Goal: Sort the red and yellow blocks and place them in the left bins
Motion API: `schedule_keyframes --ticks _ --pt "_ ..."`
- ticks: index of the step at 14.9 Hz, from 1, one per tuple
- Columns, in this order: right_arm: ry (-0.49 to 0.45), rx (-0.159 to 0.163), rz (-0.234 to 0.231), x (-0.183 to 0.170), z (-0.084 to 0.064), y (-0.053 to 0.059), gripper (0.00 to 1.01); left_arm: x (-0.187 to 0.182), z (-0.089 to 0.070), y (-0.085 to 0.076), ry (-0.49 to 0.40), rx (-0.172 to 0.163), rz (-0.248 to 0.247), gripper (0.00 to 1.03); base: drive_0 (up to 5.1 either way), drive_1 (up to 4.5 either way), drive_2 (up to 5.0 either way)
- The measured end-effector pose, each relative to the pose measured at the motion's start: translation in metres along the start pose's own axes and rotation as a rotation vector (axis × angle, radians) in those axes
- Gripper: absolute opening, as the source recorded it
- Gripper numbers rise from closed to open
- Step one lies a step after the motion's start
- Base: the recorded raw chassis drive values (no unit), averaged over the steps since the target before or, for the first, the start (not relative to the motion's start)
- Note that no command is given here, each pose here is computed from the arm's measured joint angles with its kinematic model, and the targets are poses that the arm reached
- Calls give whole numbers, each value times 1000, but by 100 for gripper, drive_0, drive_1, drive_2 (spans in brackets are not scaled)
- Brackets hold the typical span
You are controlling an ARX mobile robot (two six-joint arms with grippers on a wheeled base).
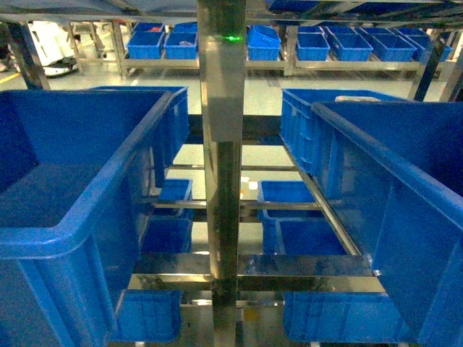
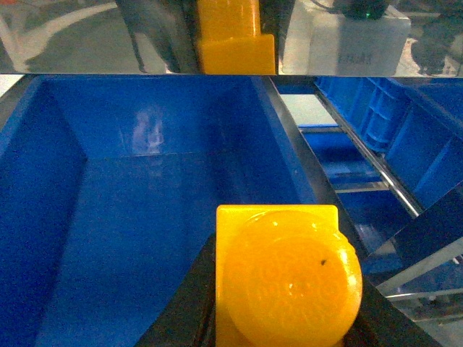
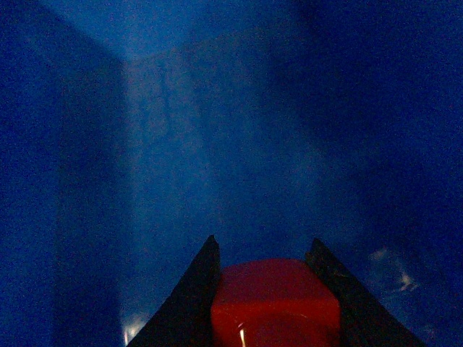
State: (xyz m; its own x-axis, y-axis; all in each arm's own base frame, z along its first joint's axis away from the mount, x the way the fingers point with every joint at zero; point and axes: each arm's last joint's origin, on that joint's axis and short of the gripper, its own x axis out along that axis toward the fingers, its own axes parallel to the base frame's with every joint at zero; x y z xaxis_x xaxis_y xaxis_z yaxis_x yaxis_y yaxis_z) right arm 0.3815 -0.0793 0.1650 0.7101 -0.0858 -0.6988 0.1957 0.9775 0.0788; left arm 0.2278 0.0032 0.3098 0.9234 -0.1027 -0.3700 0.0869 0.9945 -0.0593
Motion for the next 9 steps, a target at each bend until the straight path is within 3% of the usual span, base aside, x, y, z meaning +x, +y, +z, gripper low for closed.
schedule_keyframes --ticks 3,6,9 --pt "-91 -30 23 -1 12 -1 28 0 0 0 0 0 0 27 0 0 0" --pt "-127 -51 60 -6 12 6 61 0 0 0 0 0 0 27 0 0 0" --pt "-173 -76 149 -39 12 26 99 0 0 0 0 0 0 27 0 0 0"
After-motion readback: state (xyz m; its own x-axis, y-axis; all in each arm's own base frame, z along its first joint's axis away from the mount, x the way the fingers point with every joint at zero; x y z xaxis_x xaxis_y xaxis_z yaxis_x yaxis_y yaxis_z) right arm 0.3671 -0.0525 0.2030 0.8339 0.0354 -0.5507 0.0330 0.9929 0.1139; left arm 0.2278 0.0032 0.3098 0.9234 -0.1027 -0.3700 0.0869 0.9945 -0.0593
